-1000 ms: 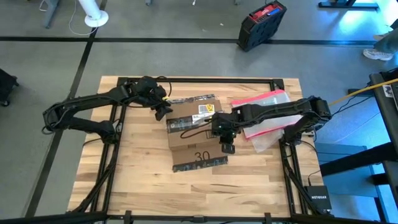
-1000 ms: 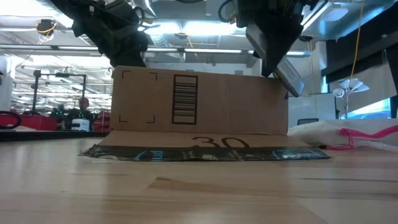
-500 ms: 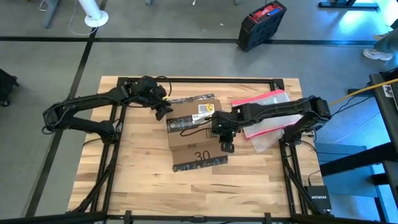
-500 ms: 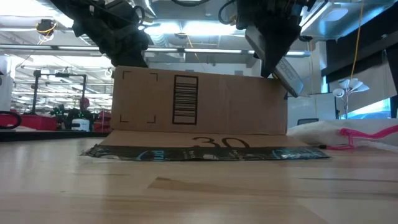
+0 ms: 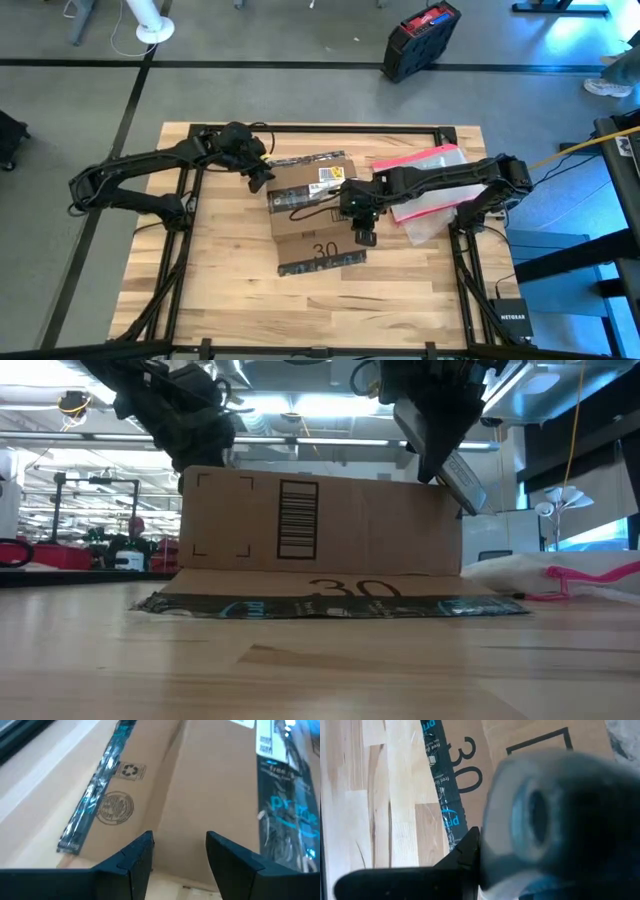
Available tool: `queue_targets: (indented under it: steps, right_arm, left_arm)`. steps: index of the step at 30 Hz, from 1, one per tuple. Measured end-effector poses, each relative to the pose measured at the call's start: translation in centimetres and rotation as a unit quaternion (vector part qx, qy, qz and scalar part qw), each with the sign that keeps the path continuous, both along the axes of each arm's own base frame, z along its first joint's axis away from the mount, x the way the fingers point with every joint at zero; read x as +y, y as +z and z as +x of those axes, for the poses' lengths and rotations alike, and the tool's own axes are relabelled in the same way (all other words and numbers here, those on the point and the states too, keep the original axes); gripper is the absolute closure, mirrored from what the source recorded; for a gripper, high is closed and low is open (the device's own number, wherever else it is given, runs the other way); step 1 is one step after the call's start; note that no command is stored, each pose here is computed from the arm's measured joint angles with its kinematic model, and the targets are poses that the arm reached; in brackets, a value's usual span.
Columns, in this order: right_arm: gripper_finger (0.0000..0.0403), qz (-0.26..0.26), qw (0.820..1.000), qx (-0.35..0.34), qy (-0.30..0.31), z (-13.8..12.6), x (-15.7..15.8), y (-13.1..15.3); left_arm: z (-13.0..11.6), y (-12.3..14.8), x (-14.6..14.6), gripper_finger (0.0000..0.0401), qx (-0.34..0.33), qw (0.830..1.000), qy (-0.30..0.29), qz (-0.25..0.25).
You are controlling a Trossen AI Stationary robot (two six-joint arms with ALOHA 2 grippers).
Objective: Unpack boxes
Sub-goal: Break down the cardboard box with the gray cutter until it is fully flat
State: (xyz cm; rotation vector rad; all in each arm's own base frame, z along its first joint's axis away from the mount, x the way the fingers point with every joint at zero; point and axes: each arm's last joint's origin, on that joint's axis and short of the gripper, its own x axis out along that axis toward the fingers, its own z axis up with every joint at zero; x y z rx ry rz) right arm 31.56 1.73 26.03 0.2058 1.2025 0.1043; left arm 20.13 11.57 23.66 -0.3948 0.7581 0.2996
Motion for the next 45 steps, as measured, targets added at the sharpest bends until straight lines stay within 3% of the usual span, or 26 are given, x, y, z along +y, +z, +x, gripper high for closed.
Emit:
queue_targets:
  steps: [3,8,13,20,25,31,35,37,42,45]
  right_arm:
    - [0.0331,-0.017,1.0,0.005,0.001,-0.1,-0.1,-0.1]
    - [0.0331,-0.031,0.999,0.019,-0.02,-0.3,-1.5,-0.2]
    - [0.0331,-0.045,0.998,0.018,-0.036,-0.4,-2.8,-0.2]
    - [0.0331,-0.059,0.996,-0.012,-0.064,0.0,-5.2,0.0]
    - [0.0331,-0.069,0.991,-0.073,-0.085,0.9,-7.0,0.6]
    - [0.0331,-0.059,0.98,-0.141,-0.129,2.2,-9.1,0.8]
    - [0.0331,-0.035,0.977,-0.176,-0.119,3.0,-8.8,1.0]
    - [0.0331,-0.021,0.977,-0.168,-0.127,3.0,-8.3,0.9]
    - [0.0331,-0.045,0.972,-0.168,-0.157,2.2,-7.2,2.0]
    - [0.0331,-0.01,0.967,-0.17,-0.188,1.9,-7.0,2.6]
  left_arm:
    - [0.0,-0.6,-0.1,0.0226,0.013,0.999,-0.032,-0.022]
    - [1.0,-3.0,-1.2,0.0226,0.059,0.986,-0.099,-0.117]
    - [1.9,-4.1,-3.1,0.0226,0.07,0.963,-0.153,-0.212]
    - [2.8,-3.4,-6.5,0.0226,0.061,0.933,-0.215,-0.282]
    - [3.7,-3.2,-8.8,0.0226,0.052,0.924,-0.255,-0.28]
    - [5.6,-2.1,-10.2,0.0226,-0.021,0.93,-0.264,-0.257]
    - [6.2,-1.4,-10.5,0.0226,-0.057,0.926,-0.27,-0.255]
    - [6.1,-1.3,-10.3,0.0226,-0.055,0.924,-0.273,-0.262]
    - [5.1,-1.4,-9.3,0.0226,-0.019,0.914,-0.285,-0.287]
    - [3.9,-1.4,-8.6,0.0226,0.001,0.915,-0.285,-0.286]
